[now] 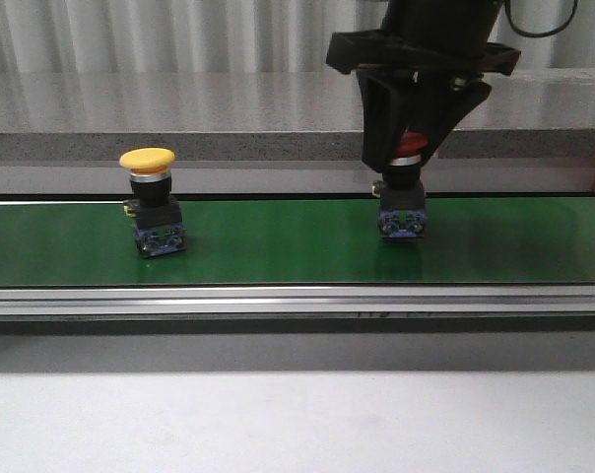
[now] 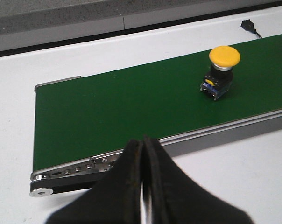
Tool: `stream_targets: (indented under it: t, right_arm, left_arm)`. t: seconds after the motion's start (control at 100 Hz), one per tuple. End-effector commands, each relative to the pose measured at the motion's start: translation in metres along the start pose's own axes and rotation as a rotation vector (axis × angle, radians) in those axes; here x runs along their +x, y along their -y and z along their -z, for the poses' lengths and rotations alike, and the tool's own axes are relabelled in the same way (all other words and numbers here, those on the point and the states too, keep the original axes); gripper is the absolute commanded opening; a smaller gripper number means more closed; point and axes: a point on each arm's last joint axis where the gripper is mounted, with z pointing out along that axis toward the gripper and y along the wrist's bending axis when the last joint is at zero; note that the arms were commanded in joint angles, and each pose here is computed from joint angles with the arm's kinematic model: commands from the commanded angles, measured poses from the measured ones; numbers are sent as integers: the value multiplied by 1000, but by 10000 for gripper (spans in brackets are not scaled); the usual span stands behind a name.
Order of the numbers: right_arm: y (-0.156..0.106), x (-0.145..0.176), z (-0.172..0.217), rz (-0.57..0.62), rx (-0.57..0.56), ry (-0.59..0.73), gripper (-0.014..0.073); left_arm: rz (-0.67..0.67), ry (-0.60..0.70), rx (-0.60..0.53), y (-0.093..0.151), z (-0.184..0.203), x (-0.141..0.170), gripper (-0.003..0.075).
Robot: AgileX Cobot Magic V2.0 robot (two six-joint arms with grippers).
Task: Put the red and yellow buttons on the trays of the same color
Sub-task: 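Close the right gripper on the red button and lift it, then carry the red button into the red tray and open right gripper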
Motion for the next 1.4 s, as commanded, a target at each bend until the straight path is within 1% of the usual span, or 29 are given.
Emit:
stream_targets:
  t: [0.0, 0.18, 0.36, 0.46, 0.81, 0.98, 1.07, 1.29, 1.39]
  right_arm:
    - [4, -5, 48, -64, 10, 161, 43]
    - [25, 7, 76, -180, 42, 205, 43]
    - [54, 28, 98, -301, 94, 226, 43]
    - [71, 43, 108, -366, 127, 237, 43]
    - [141, 105, 142, -662, 278, 273, 43]
    - [181, 137, 155, -871, 367, 312, 43]
    - [200, 155, 161, -956, 420, 344, 43]
    - [234, 192, 170, -1147, 526, 441, 43]
    - [243, 198, 170, -1177, 550, 463, 43]
  left_arm:
    - [13, 93, -7, -1, 5, -13, -21]
    - [13, 93, -7, -1, 5, -13, -21]
    - [13, 93, -7, -1, 5, -13, -21]
    - [13, 93, -7, -1, 5, -13, -21]
    - [13, 93, -7, -1, 5, -13, -21]
    - [13, 93, -7, -1, 5, -13, -21]
    - [13, 93, -7, -1, 5, -13, -21]
    - [13, 93, -7, -1, 5, -13, -21]
    - [13, 93, -7, -1, 5, -13, -21]
